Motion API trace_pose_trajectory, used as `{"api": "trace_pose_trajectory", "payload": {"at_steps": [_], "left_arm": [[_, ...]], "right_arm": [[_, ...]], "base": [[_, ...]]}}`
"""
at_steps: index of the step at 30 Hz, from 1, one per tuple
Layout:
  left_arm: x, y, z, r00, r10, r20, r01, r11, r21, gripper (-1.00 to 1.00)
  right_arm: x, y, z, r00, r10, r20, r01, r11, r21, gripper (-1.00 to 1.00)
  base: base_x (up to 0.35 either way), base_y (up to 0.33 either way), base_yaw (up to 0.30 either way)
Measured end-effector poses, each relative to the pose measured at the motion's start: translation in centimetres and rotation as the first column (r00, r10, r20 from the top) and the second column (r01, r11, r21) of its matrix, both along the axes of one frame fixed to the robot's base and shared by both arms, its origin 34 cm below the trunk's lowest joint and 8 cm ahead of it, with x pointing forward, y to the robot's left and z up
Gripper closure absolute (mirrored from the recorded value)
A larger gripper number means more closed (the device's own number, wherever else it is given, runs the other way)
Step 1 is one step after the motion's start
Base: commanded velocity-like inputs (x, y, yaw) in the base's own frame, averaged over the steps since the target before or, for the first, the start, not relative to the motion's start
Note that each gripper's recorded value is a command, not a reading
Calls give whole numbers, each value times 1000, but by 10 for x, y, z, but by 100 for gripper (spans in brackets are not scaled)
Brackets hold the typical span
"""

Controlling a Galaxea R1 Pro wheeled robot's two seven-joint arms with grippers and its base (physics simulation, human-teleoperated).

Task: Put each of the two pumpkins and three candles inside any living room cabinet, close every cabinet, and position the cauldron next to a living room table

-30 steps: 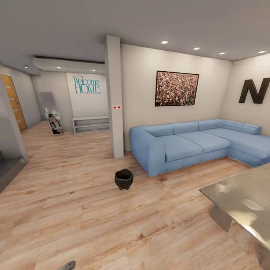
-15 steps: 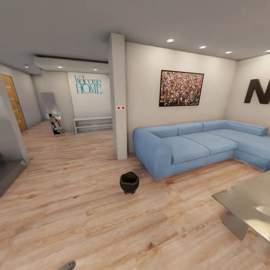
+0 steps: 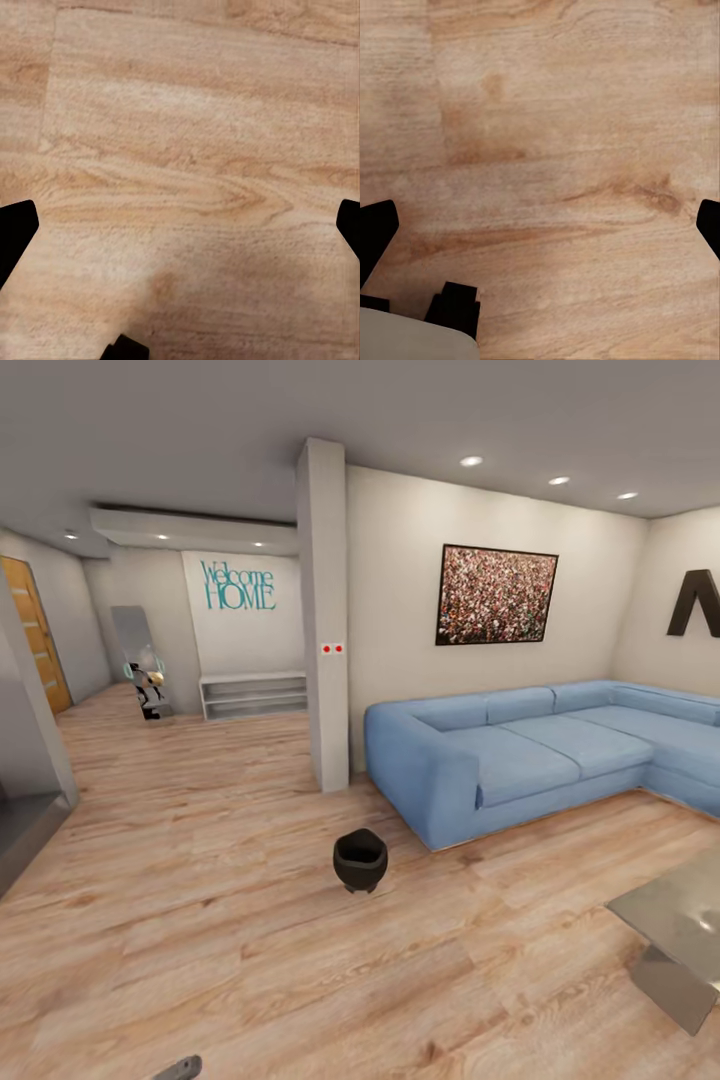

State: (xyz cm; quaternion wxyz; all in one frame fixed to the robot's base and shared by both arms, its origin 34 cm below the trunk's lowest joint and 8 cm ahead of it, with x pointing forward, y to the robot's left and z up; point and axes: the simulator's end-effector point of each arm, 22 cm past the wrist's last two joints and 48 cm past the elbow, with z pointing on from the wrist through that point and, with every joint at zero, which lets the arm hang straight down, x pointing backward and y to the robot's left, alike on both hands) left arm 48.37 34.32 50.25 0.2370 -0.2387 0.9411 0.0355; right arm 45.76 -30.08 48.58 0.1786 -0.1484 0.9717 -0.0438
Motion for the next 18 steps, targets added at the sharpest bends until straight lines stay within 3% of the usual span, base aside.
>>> {"api": "trace_pose_trajectory", "payload": {"at_steps": [18], "left_arm": [[0,1,0,1000,1,1,-1,1000,1,-100]], "right_arm": [[0,0,0,1000,-5,0,5,1000,2,-100]], "base": [[261,231,0]]}}
